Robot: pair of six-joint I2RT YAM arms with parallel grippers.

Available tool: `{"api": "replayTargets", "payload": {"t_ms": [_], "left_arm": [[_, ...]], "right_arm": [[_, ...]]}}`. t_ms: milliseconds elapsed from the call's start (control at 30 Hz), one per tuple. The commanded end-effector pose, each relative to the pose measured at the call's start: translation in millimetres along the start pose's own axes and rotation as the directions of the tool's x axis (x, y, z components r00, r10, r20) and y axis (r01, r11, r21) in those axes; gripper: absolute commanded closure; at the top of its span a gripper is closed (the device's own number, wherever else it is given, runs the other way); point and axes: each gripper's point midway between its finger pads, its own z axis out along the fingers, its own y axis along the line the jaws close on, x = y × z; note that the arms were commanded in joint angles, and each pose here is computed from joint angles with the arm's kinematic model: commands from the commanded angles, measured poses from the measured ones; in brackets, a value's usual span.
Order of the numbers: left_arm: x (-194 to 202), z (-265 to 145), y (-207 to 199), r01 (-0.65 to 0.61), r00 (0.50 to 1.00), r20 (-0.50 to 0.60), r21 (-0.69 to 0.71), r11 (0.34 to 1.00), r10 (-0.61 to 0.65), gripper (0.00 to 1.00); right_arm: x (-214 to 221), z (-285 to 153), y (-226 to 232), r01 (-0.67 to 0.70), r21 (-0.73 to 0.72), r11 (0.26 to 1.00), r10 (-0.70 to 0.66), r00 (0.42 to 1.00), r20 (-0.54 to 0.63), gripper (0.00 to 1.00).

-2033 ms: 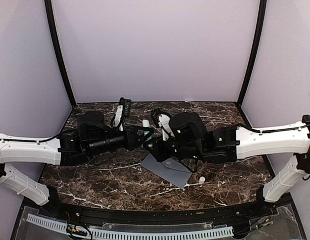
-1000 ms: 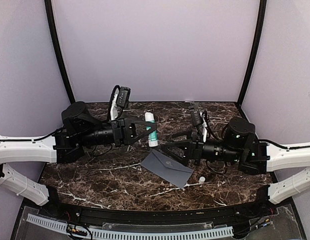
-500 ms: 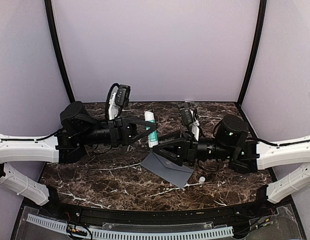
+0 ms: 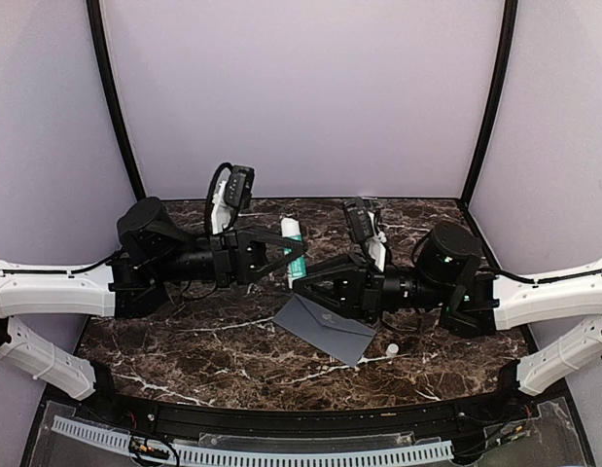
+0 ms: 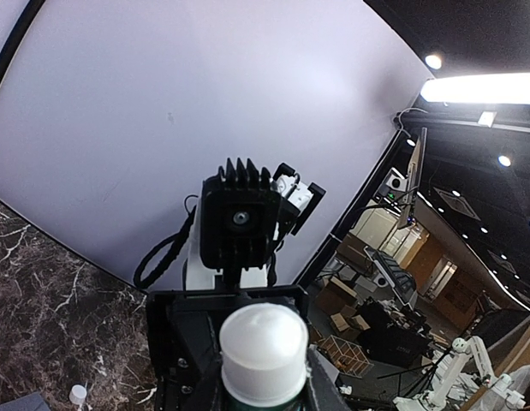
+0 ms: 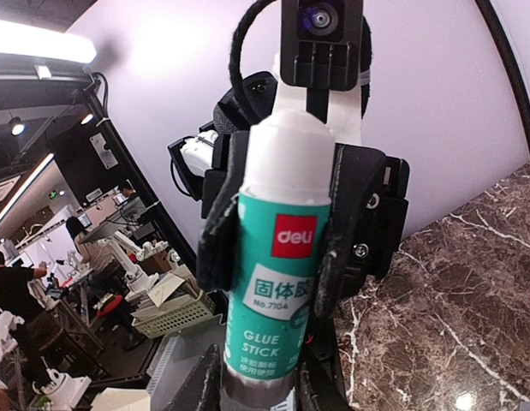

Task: Place the letter into the envelope and seal it
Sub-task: Screw the solid glue.

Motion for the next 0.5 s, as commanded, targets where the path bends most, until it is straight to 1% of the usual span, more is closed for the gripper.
{"api": "replayTargets", "payload": {"t_ms": [0,67,133,233,267,300,367,467], "left_arm": [[-7,-2,-8,-0.030,0.999,0.026,0.023,0.999,0.029,1.00],[-7,-3,-6,-0.033,0.999,0.027,0.015,0.999,0.032,1.00],[-6,-3,-4,-0.039,0.999,0.026,-0.001,0.999,0.039,1.00],[-3,-6,8,-0.045,0.999,0.015,-0.070,0.997,0.046,1.00],[-3,-7,10,-0.066,0.998,0.012,-0.088,0.994,0.067,1.00],[0,-9,20,-0.058,0.998,0.000,-0.137,0.989,0.058,1.00],[3,-12,30,-0.087,0.996,-0.019,-0.201,0.976,0.085,1.00],[11,-16,44,-0.098,0.995,-0.052,-0.278,0.956,0.087,1.00]], "right_arm": [[-16,3,13,0.031,-0.036,0.999,-0.030,0.999,0.041,0.80],[-16,1,10,0.028,-0.014,1.000,-0.027,0.999,0.045,0.84],[-16,-1,4,0.023,0.025,0.999,-0.024,0.999,0.048,0.85],[-18,-5,-11,0.011,0.125,0.992,-0.018,0.999,0.048,0.86],[-18,-6,-18,0.008,0.165,0.986,-0.016,0.999,0.046,0.86],[-18,-7,-24,0.005,0.206,0.979,-0.014,0.999,0.044,0.86],[-20,-10,-39,0.000,0.295,0.956,-0.012,0.999,0.038,0.87],[-19,-11,-59,0.002,0.416,0.909,-0.001,1.000,-0.001,0.89]]}}
